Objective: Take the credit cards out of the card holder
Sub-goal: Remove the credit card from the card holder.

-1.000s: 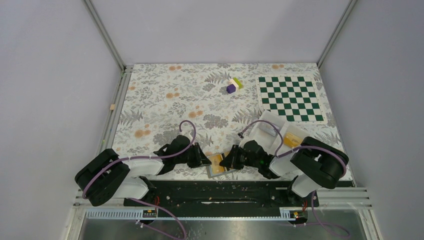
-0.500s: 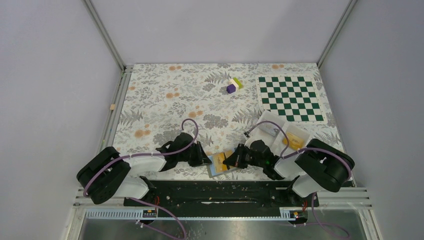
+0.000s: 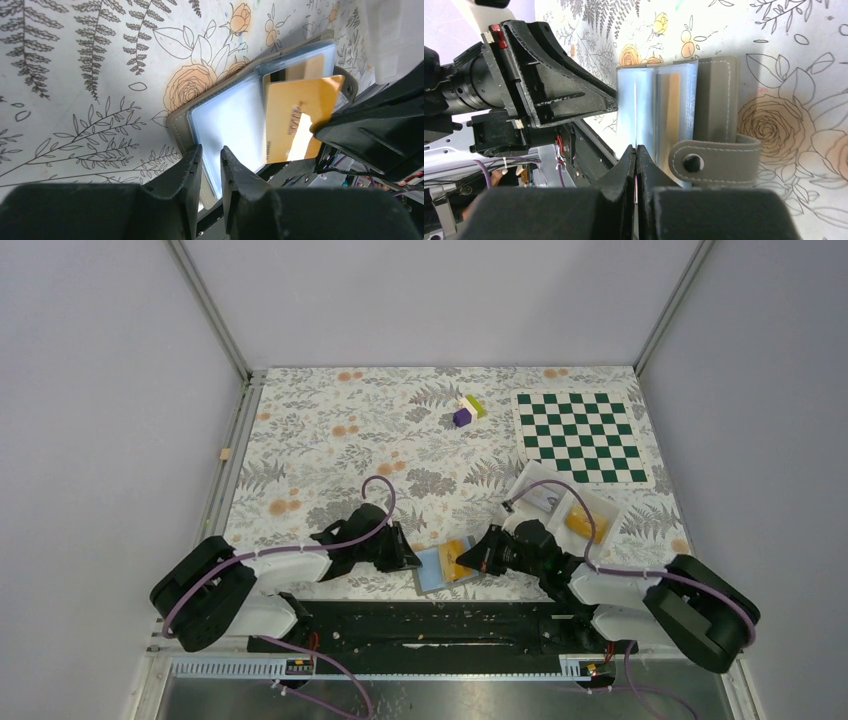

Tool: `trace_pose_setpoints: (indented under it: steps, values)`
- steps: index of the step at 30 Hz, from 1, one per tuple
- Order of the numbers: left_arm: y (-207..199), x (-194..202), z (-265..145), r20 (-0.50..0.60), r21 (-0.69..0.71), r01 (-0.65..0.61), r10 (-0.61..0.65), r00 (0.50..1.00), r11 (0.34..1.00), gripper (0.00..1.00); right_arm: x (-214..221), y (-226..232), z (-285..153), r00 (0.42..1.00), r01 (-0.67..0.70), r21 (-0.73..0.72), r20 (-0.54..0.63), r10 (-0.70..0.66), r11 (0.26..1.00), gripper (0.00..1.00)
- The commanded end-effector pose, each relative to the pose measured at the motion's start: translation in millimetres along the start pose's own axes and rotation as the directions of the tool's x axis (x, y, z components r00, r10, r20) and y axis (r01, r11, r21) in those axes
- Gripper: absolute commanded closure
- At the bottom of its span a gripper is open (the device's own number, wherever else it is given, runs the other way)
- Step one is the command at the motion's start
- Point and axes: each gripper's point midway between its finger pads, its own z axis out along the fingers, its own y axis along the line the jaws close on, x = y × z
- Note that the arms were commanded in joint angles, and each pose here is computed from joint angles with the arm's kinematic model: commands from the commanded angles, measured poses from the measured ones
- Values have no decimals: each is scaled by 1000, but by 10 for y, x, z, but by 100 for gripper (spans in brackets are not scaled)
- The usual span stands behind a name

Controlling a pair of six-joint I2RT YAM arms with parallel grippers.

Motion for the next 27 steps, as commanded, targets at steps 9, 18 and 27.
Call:
trace_pose_setpoints:
  steps: [9, 18, 27]
  values:
    - [-164, -114, -114, 34, 21, -29, 29, 999, 999, 72, -144, 0, -198, 997, 33, 69, 67, -37, 997, 100]
    - [-346, -210, -278, 84, 70, -56, 50, 995, 996, 65, -177, 151, -246, 997, 25, 18, 79, -26, 1000, 100]
    - [-705, -282, -479, 128, 211, -69, 42, 991, 975, 60, -179, 288, -256, 996, -26, -56, 83, 31, 998, 100]
